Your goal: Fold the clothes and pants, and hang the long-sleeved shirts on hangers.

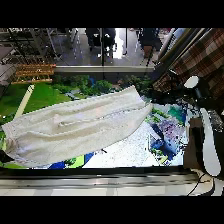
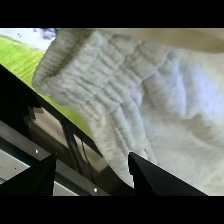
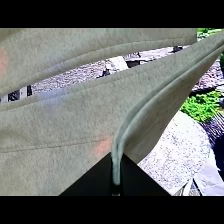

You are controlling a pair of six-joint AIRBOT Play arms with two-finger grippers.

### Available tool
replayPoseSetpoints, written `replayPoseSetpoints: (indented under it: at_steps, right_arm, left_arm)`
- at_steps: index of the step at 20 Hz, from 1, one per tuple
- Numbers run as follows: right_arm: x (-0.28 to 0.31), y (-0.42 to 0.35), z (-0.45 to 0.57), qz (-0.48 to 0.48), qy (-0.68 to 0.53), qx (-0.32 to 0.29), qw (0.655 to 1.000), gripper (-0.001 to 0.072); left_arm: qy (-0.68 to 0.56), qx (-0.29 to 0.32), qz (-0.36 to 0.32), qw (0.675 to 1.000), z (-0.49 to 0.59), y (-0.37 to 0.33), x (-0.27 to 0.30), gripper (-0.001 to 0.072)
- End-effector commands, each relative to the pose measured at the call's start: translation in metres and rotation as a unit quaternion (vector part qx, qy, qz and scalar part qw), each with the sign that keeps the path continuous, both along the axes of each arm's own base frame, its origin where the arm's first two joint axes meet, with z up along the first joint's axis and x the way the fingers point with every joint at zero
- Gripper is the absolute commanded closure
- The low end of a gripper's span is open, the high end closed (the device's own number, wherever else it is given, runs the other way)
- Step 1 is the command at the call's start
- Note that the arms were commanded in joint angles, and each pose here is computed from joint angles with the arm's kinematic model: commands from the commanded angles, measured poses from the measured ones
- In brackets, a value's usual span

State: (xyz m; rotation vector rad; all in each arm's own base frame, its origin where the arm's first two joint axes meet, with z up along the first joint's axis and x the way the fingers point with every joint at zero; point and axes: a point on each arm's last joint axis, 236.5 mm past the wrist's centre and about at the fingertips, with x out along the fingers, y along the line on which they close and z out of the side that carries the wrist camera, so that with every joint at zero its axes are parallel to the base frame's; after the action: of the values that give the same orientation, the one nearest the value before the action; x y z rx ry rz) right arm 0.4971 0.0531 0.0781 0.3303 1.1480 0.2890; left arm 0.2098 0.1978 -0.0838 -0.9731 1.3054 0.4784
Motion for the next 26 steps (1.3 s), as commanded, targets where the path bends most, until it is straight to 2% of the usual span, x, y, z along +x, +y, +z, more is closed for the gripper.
replayPoseSetpoints:
  at_steps: [1, 6, 9, 14, 15, 16, 17, 22, 26]
  right_arm:
    - [-0.006, 0.002, -0.002, 0.007, 0.012, -0.001, 1.000, 0.0680]
    - [-0.016, 0.004, -0.006, 0.018, 0.032, -0.001, 0.999, 0.0680]
    - [-0.018, 0.004, -0.006, 0.020, 0.036, 0.000, 0.999, 0.0679]
    - [-0.028, 0.006, -0.008, 0.029, 0.054, 0.001, 0.998, 0.0680]
    - [-0.030, 0.006, -0.009, 0.031, 0.059, 0.001, 0.998, 0.0680]
    - [-0.031, 0.006, -0.009, 0.033, 0.062, 0.001, 0.998, 0.0680]
    - [-0.033, 0.007, -0.010, 0.034, 0.064, 0.001, 0.997, 0.0679]
    - [-0.025, 0.012, -0.004, 0.029, 0.047, 0.016, 0.998, 0.0680]
    - [0.025, 0.007, 0.054, -0.017, -0.094, 0.025, 0.995, 0.0681]
  left_arm:
    - [-0.039, 0.045, 0.085, 0.995, -0.019, 0.009, -0.008, 0.0210]
    - [-0.099, 0.067, 0.156, 0.980, -0.013, 0.031, 0.016, 0.0210]
    - [-0.110, 0.083, 0.167, 0.976, -0.012, 0.040, 0.021, 0.0227]
    - [-0.084, 0.037, 0.170, 0.981, -0.042, 0.027, 0.020, 0.0246]
    - [-0.084, 0.025, 0.174, 0.981, -0.047, 0.024, 0.023, 0.0363]
    - [-0.084, 0.015, 0.181, 0.980, -0.050, 0.022, 0.025, 0.0550]
    - [-0.089, 0.007, 0.188, 0.978, -0.050, 0.020, 0.028, 0.0675]
    - [-0.182, 0.013, 0.149, 0.972, 0.004, 0.040, 0.071, 0.0675]
    - [-0.265, 0.055, 0.079, 0.959, 0.119, 0.080, 0.116, 0.0675]
